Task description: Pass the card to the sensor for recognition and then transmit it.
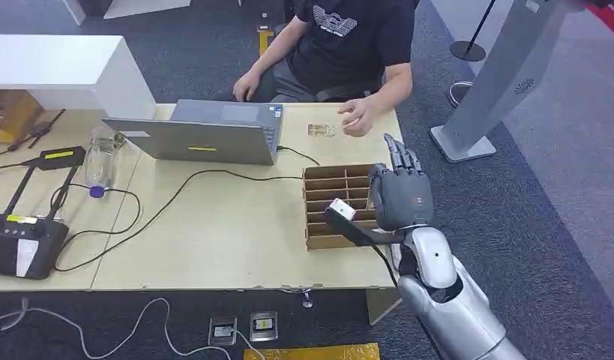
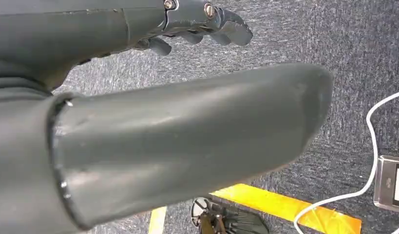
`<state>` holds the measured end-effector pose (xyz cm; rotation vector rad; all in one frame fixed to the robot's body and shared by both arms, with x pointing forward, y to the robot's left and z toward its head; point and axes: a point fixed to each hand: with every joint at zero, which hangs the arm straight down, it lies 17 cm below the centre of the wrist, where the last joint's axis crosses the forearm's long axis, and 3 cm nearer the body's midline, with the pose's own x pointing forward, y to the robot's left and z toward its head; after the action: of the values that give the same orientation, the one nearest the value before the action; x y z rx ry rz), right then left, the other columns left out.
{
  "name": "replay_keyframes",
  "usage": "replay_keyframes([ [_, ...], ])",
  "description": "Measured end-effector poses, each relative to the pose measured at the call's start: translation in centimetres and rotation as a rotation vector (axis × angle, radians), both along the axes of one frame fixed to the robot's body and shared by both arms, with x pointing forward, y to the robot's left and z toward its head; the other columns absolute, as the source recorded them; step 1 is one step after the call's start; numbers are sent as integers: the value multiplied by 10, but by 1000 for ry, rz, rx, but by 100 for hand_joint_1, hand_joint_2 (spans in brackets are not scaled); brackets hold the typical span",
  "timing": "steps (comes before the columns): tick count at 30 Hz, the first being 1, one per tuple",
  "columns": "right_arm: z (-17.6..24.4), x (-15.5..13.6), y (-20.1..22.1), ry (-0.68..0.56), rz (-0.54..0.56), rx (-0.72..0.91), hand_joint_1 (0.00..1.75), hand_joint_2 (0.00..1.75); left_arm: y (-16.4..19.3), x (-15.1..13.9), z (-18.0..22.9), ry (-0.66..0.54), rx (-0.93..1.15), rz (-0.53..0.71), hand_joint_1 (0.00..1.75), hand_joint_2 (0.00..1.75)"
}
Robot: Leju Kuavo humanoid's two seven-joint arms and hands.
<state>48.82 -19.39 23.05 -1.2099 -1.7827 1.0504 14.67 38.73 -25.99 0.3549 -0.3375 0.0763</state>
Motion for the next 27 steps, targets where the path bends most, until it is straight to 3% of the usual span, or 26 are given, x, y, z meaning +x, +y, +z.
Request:
replay_keyframes([
  [27,16,-3,-19,-52,-36,41,175,175,-2,4,1,-17,2,-28,0,0],
])
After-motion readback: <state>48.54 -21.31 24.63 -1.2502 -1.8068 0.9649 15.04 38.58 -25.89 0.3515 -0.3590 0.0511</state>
